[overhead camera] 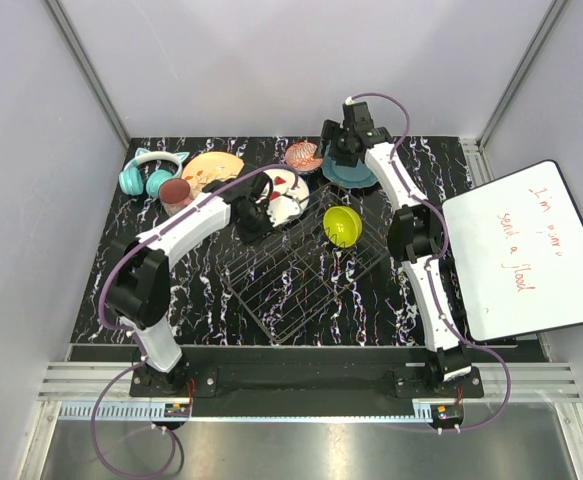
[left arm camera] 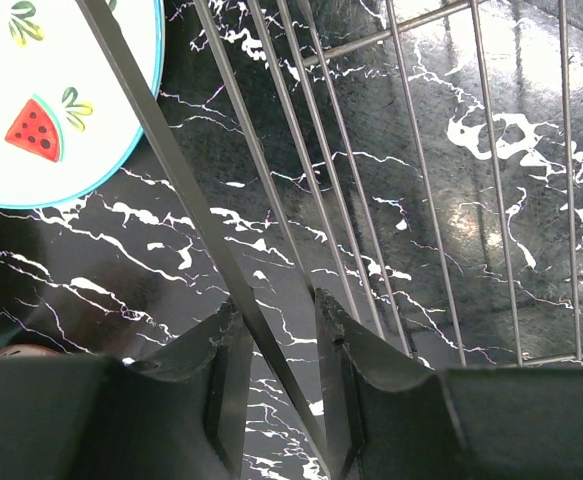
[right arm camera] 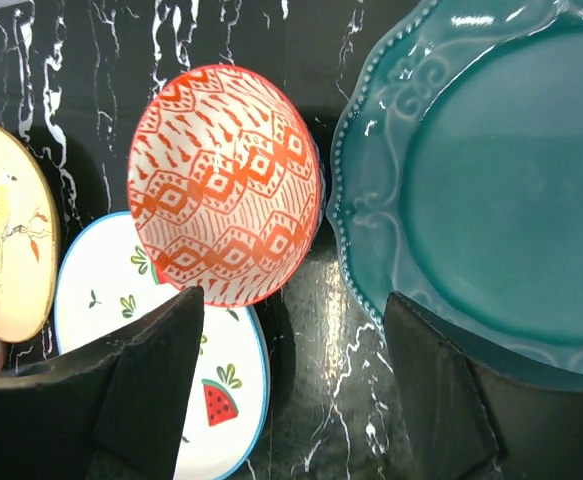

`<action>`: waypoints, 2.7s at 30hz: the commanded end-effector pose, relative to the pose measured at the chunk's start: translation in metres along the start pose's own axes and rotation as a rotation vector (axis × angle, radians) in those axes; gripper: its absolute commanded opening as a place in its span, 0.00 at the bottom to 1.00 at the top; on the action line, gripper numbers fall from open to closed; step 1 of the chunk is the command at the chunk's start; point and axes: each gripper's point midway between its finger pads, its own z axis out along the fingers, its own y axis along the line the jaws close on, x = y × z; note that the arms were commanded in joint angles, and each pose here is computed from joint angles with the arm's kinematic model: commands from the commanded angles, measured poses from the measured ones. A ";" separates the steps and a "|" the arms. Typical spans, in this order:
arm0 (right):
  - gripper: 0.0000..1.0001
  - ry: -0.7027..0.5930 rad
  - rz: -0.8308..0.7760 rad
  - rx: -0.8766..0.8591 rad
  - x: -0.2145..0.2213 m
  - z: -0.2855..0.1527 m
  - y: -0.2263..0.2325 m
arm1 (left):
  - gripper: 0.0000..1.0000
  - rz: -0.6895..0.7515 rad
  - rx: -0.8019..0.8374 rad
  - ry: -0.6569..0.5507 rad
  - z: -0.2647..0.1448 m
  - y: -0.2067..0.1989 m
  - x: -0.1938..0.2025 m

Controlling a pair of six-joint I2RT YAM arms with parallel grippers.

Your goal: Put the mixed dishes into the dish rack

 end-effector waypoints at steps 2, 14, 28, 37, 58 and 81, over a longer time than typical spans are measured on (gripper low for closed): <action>0.76 0.055 0.028 -0.057 0.025 0.027 0.002 | 0.32 -0.007 -0.046 -0.015 -0.027 0.004 -0.001; 0.63 0.068 0.037 -0.104 0.034 0.042 0.004 | 0.32 -0.018 -0.073 -0.031 -0.049 0.006 -0.006; 0.42 0.030 0.093 -0.134 0.030 0.056 0.008 | 0.32 -0.037 -0.083 -0.011 -0.050 0.004 0.003; 0.05 0.015 0.069 -0.151 0.023 0.050 0.014 | 0.31 -0.055 -0.083 -0.007 -0.050 0.005 0.007; 0.00 -0.381 -0.434 0.157 -0.096 -0.159 0.069 | 0.31 -0.089 -0.058 -0.042 -0.039 0.004 0.010; 0.00 -0.119 -1.109 1.055 0.032 -0.337 -0.027 | 0.30 -0.062 -0.076 -0.097 -0.036 0.022 -0.009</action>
